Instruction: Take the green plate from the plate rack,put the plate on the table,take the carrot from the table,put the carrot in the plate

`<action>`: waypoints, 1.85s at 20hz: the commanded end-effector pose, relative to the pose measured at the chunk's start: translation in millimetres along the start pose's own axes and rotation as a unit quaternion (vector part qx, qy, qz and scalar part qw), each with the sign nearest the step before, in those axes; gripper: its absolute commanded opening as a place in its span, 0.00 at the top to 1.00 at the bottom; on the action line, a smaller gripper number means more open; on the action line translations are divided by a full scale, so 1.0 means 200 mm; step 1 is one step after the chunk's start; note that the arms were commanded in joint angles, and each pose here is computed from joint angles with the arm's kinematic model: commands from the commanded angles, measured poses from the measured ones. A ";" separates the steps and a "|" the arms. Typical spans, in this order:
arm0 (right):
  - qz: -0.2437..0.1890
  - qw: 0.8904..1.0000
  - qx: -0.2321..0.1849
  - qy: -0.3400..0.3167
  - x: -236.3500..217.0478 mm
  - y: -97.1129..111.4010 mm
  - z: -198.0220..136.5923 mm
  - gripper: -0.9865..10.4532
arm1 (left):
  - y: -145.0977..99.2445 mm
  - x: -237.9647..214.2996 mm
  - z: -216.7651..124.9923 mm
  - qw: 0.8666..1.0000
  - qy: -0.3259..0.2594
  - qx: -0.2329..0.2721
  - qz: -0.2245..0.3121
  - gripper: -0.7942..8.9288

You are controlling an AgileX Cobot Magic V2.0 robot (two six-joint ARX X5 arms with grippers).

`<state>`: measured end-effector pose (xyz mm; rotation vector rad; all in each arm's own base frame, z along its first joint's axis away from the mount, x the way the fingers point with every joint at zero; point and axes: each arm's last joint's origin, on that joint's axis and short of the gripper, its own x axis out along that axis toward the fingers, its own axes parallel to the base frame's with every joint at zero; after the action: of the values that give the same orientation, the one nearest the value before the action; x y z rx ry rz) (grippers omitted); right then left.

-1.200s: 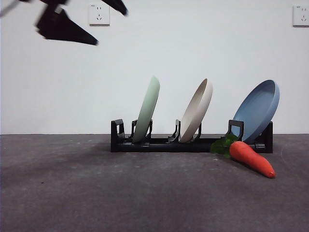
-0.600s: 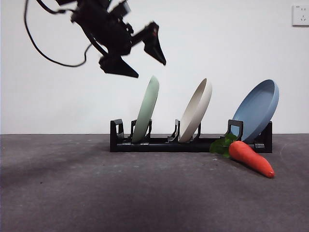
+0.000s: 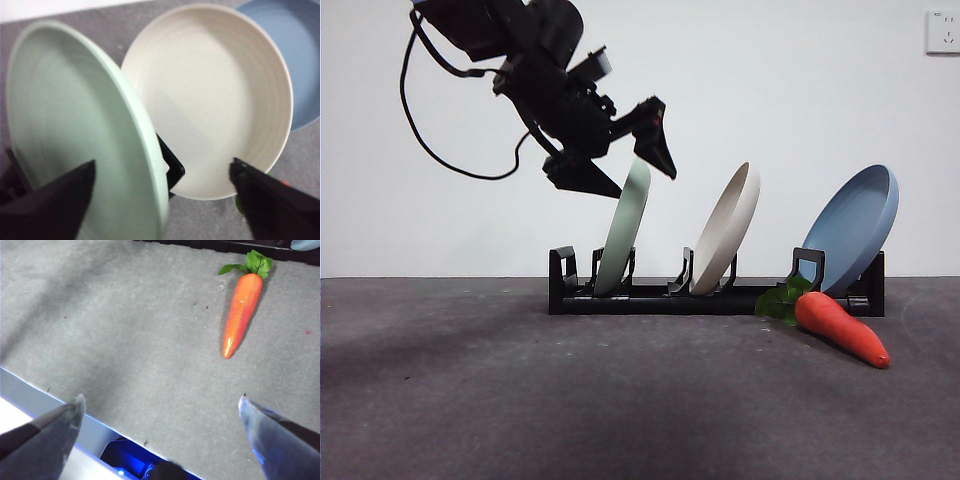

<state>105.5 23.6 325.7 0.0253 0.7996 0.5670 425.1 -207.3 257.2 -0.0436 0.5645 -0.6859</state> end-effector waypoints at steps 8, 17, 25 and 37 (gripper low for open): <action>0.000 1.000 0.001 -0.002 0.00 0.00 0.00 0.36 | -0.02 0.04 -0.02 1.000 0.005 0.007 -0.009 0.93; 0.000 1.000 0.001 -0.003 0.00 0.00 0.00 0.37 | -0.09 -0.17 0.15 0.998 -0.049 0.008 -0.026 0.93; 0.000 1.000 0.001 -0.003 0.00 0.00 0.00 0.37 | -0.35 -0.72 0.31 0.994 -0.045 0.101 -0.021 0.93; 0.000 1.000 -0.002 -0.010 0.00 0.00 0.01 0.37 | -0.94 -0.70 -0.25 0.908 0.199 0.354 0.099 0.92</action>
<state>106.6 23.8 326.6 0.0228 0.7863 0.5672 198.7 -262.3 326.7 0.8206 0.6586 -0.6831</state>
